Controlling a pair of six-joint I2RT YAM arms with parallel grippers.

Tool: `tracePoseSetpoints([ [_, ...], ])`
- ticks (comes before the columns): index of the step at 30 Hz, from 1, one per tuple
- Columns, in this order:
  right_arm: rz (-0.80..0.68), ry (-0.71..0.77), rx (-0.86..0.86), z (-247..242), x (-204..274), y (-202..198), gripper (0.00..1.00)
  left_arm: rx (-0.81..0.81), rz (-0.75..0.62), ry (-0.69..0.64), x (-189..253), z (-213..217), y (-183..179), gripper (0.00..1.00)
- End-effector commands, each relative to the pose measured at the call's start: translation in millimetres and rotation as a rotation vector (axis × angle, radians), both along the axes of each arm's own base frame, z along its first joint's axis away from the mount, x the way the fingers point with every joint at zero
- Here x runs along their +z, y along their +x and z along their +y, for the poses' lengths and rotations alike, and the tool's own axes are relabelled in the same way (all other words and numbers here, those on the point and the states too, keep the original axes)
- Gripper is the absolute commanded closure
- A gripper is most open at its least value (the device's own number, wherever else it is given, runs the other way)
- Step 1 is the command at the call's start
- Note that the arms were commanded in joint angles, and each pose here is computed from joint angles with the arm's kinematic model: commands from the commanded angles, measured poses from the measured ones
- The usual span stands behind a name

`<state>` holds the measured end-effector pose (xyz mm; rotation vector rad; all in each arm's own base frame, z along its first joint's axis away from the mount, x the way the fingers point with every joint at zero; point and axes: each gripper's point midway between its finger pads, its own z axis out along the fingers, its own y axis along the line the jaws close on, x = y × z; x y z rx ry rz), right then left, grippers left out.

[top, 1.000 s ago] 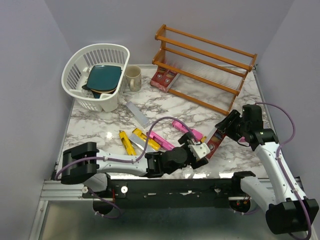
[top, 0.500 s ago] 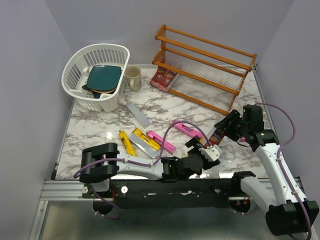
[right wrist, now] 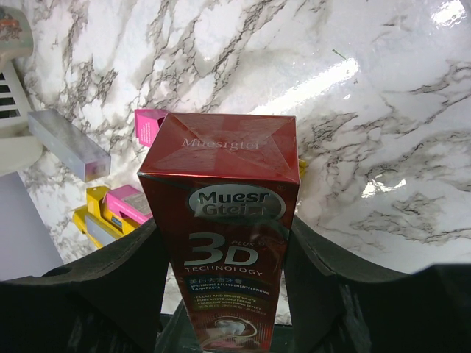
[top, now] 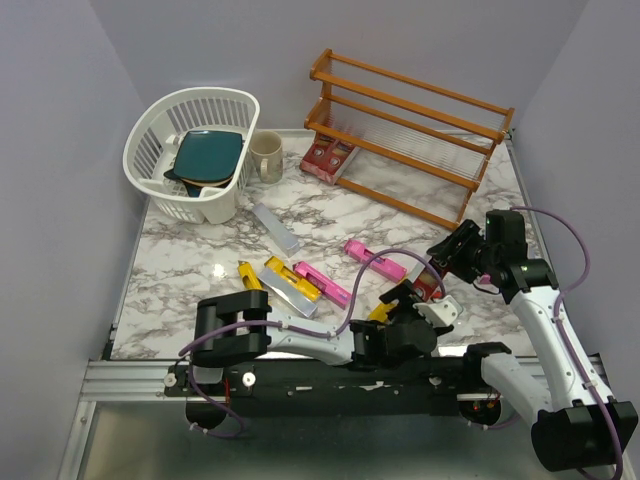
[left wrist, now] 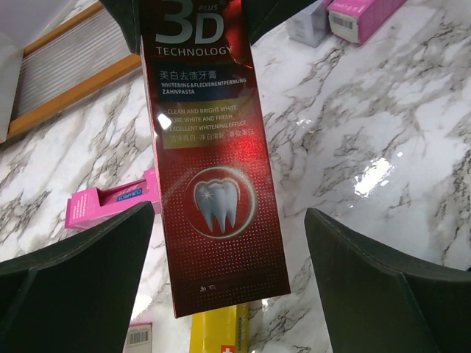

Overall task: Place and organize the toothpastes onto the shelf
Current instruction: Pick up the toothpaste from the center of the board.

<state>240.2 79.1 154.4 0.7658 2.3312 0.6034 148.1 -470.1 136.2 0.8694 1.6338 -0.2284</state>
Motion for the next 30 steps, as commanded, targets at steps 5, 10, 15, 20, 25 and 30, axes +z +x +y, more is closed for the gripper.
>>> tracePoseSetpoints([
  [5,-0.041,0.054,0.008,8,9,3,0.61,0.148,-0.019,0.050,-7,10,12,0.09],
  [10,-0.046,0.056,-0.001,7,9,3,0.60,0.160,-0.019,0.048,-5,11,13,0.23],
  [15,-0.060,0.082,0.024,13,10,3,0.58,0.148,-0.005,0.035,0,10,11,0.38],
  [20,-0.071,0.085,0.051,16,9,4,0.44,0.127,0.026,0.009,5,10,7,0.46],
  [25,-0.119,0.077,0.077,17,14,6,0.15,0.107,0.075,-0.031,11,15,9,0.52],
  [30,-0.199,0.040,0.109,15,36,8,0.00,0.107,0.135,-0.083,18,28,16,0.53],
])
